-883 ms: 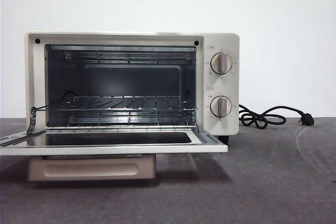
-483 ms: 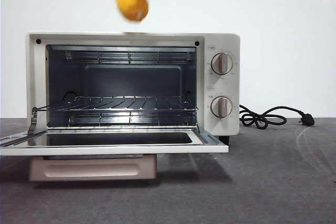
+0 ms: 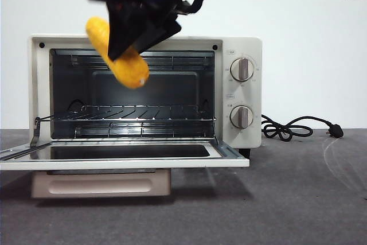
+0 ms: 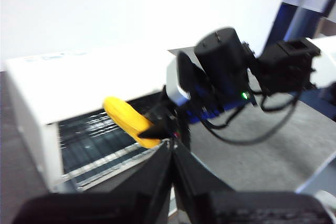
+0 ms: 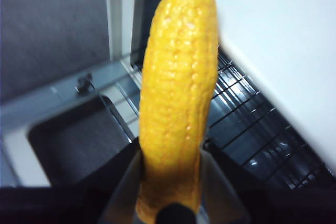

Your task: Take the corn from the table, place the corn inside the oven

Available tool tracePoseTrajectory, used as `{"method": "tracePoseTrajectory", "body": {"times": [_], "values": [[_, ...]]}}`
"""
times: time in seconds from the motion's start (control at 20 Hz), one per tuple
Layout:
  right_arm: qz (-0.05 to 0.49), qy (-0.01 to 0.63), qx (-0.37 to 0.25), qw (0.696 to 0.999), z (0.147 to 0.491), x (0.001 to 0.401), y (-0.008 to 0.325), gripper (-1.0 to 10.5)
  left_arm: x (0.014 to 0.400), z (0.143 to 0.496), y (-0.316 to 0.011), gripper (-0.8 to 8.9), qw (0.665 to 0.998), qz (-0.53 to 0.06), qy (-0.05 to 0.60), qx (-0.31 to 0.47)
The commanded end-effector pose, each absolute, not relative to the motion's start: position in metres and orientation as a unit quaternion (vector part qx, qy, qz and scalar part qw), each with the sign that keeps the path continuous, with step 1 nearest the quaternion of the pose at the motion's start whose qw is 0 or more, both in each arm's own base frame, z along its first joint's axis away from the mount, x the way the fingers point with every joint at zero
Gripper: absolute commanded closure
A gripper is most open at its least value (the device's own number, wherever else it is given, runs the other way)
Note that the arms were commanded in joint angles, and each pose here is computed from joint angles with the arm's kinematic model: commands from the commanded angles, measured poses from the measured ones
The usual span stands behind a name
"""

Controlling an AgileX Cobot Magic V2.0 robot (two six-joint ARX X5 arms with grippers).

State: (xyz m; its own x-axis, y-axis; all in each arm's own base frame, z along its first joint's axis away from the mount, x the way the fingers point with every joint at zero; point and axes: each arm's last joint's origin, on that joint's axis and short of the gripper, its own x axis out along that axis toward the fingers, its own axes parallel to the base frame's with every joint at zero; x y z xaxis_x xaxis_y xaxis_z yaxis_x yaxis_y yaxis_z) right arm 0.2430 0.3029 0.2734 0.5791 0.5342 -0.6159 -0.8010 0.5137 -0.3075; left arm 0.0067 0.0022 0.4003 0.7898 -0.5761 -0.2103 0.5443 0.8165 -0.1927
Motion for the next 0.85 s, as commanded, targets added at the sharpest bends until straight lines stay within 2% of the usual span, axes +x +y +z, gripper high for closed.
{"method": "tracePoseTrajectory", "body": {"times": [0.05,0.3,0.6,0.85], "values": [[0.391,0.200,-0.394,0.807,0.256,0.245,0.314,9.6,0.006,0.401,0.004,8.19,0.946,-0.291,0.129,-0.065],[0.358,0.170,-0.489,0.777,0.237,0.248,0.326,9.6,0.007,0.399,0.005,8.19,0.953,-0.268,0.132,-0.058],[0.283,0.128,-0.555,0.772,0.225,0.261,0.335,9.6,0.007,0.398,0.005,8.19,0.953,-0.267,0.136,-0.052],[0.284,0.124,-0.587,0.748,0.209,0.269,0.337,9.1,0.007,0.398,0.005,8.19,0.954,-0.263,0.137,-0.051]]}}
